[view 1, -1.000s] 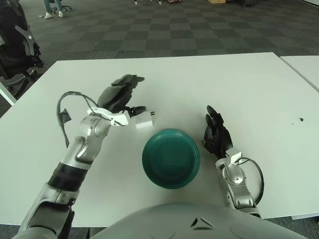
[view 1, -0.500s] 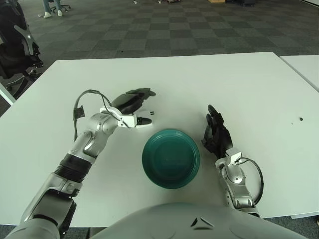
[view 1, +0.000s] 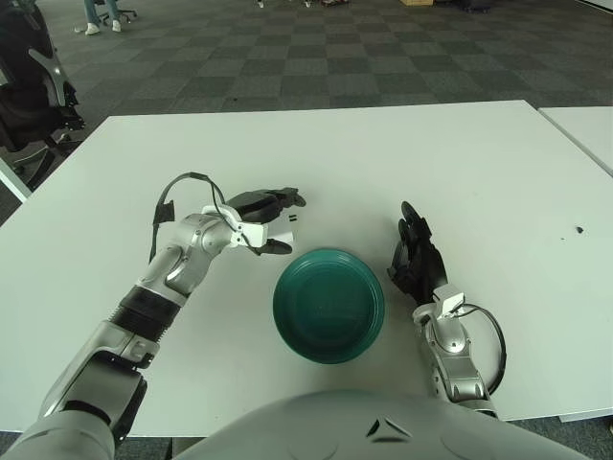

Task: Put the charger into the plate.

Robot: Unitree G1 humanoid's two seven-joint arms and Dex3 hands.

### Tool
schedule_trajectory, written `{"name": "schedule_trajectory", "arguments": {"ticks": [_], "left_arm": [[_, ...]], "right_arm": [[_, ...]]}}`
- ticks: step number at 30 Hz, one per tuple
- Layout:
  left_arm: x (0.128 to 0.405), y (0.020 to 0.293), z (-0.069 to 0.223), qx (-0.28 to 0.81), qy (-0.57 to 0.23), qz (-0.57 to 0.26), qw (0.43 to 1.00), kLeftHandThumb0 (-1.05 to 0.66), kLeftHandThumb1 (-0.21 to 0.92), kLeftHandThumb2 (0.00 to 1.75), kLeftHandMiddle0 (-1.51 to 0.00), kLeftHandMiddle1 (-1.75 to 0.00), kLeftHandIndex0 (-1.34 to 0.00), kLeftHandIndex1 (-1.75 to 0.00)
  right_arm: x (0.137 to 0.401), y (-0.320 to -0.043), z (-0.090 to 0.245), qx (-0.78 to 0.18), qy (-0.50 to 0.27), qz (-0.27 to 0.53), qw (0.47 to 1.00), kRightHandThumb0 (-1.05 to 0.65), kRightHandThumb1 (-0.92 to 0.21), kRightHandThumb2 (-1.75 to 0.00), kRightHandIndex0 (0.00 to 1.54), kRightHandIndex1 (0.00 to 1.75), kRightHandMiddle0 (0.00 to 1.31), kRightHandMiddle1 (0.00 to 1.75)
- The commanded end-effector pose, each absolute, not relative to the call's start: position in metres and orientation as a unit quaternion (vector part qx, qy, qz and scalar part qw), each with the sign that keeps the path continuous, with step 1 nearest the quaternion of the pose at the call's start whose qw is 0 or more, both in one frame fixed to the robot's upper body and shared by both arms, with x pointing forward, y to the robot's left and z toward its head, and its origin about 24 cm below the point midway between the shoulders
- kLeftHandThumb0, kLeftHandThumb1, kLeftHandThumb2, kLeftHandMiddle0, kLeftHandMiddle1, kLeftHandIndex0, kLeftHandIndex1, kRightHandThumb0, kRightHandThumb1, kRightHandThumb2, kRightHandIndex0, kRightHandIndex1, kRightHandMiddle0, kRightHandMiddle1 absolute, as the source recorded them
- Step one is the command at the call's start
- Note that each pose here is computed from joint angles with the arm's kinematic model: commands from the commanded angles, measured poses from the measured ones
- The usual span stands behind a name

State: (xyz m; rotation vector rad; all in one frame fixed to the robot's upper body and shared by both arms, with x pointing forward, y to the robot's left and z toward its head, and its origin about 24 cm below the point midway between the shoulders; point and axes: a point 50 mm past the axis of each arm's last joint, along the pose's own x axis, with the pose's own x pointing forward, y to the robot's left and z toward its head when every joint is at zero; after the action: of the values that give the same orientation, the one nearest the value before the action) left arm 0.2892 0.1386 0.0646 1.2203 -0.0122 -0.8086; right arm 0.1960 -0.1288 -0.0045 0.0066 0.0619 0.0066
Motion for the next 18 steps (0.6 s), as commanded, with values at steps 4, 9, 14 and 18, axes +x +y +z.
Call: {"name": "schedule_trajectory", "arguments": {"ticks": [4,9,14,18], "left_arm": [[0.298,0.137,0.051,0.559,0.035,-0.378,0.737,-1.05,0.92,0.66,-0.13,0.0,0.0,-0.64],[0.3,0.138,0.042,0.562,0.044,-0.378,0.735,-1.05,0.92,0.68,-0.14,0.0,0.0,-0.61],[0.304,0.143,0.026,0.57,0.054,-0.369,0.732,-1.05,0.92,0.66,-0.14,-0.01,0.0,-0.64],[0.308,0.149,0.013,0.576,0.055,-0.354,0.735,-1.05,0.92,0.63,-0.17,-0.01,0.0,-0.73]], "right_arm": [[0.163,-0.131,-0.055,-0.007,0.19,-0.003,0.982,-0.82,-0.92,-0.93,0.0,0.0,0.0,0.17],[0.164,-0.131,-0.055,-0.008,0.188,-0.001,0.982,-0.83,-0.92,-0.93,0.0,0.0,0.0,0.17],[0.165,-0.131,-0.055,-0.007,0.184,0.005,0.983,-0.85,-0.92,-0.93,0.0,0.0,0.0,0.16],[0.166,-0.132,-0.054,-0.006,0.182,0.004,0.983,-0.85,-0.92,-0.93,0.0,0.0,0.0,0.16]]}}
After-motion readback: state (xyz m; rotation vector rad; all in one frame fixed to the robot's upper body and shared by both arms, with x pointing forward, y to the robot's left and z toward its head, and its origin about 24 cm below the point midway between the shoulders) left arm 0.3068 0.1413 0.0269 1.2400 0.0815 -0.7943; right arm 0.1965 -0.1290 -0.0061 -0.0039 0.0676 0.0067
